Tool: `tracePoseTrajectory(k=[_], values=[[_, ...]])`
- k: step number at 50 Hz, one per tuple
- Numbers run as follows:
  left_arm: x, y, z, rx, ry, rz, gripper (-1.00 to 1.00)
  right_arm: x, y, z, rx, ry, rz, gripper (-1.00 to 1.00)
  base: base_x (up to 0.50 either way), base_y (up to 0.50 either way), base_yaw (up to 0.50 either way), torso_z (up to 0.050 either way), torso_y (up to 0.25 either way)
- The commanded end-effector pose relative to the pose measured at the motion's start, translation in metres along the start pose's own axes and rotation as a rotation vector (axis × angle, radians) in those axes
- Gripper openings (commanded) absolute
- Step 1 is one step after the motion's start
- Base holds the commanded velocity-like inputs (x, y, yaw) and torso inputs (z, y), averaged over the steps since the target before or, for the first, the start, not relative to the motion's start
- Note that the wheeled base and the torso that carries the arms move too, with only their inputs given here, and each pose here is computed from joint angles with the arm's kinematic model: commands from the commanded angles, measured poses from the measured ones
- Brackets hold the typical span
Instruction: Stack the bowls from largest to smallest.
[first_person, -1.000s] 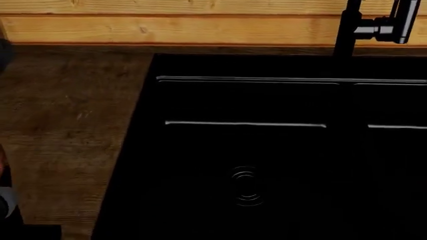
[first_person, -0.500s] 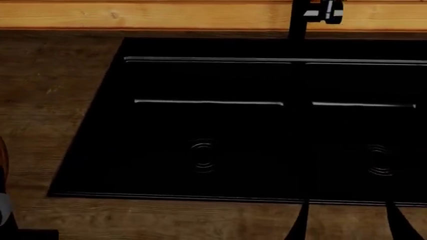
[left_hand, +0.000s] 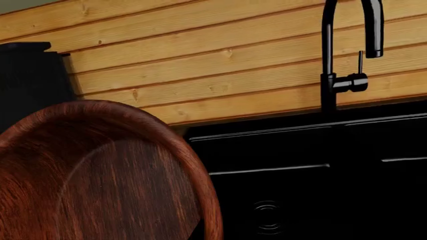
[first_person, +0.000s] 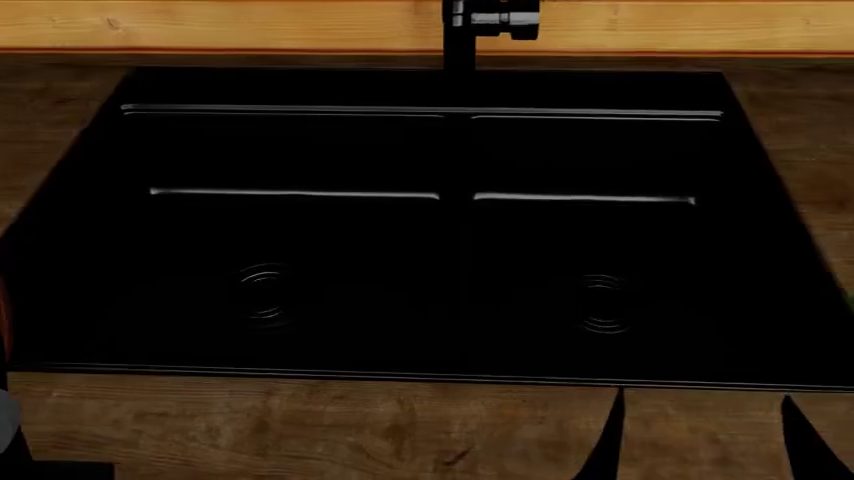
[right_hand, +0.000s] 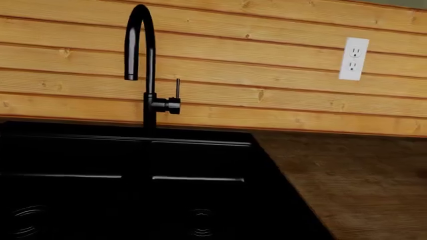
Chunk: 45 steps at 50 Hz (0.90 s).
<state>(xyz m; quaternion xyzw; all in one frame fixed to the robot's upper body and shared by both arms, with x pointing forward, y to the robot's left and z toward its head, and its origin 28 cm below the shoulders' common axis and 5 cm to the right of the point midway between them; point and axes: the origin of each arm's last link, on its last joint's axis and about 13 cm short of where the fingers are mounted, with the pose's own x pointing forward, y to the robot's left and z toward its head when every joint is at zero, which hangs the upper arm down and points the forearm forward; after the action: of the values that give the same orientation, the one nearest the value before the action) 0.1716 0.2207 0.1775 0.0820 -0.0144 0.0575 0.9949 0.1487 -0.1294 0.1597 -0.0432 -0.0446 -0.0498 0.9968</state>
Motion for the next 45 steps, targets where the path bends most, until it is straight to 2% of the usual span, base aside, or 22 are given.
tracePoseTrajectory(k=[1, 24, 45], values=[[0.001, 0.000, 0.003, -0.033, -0.029, 0.002, -1.00, 0.002, -0.002, 0.001, 0.014, -0.017, -0.010, 1.00, 0.00, -0.50, 0.00, 0.000, 0.000], [0.000, 0.001, 0.003, -0.038, -0.029, -0.005, -1.00, 0.001, -0.002, 0.002, 0.017, -0.020, -0.004, 1.00, 0.00, -0.50, 0.00, 0.000, 0.000], [-0.001, 0.000, 0.003, -0.034, -0.025, -0.012, -1.00, -0.004, 0.000, 0.012, 0.021, -0.071, 0.019, 1.00, 0.00, -0.50, 0.00, 0.000, 0.000]])
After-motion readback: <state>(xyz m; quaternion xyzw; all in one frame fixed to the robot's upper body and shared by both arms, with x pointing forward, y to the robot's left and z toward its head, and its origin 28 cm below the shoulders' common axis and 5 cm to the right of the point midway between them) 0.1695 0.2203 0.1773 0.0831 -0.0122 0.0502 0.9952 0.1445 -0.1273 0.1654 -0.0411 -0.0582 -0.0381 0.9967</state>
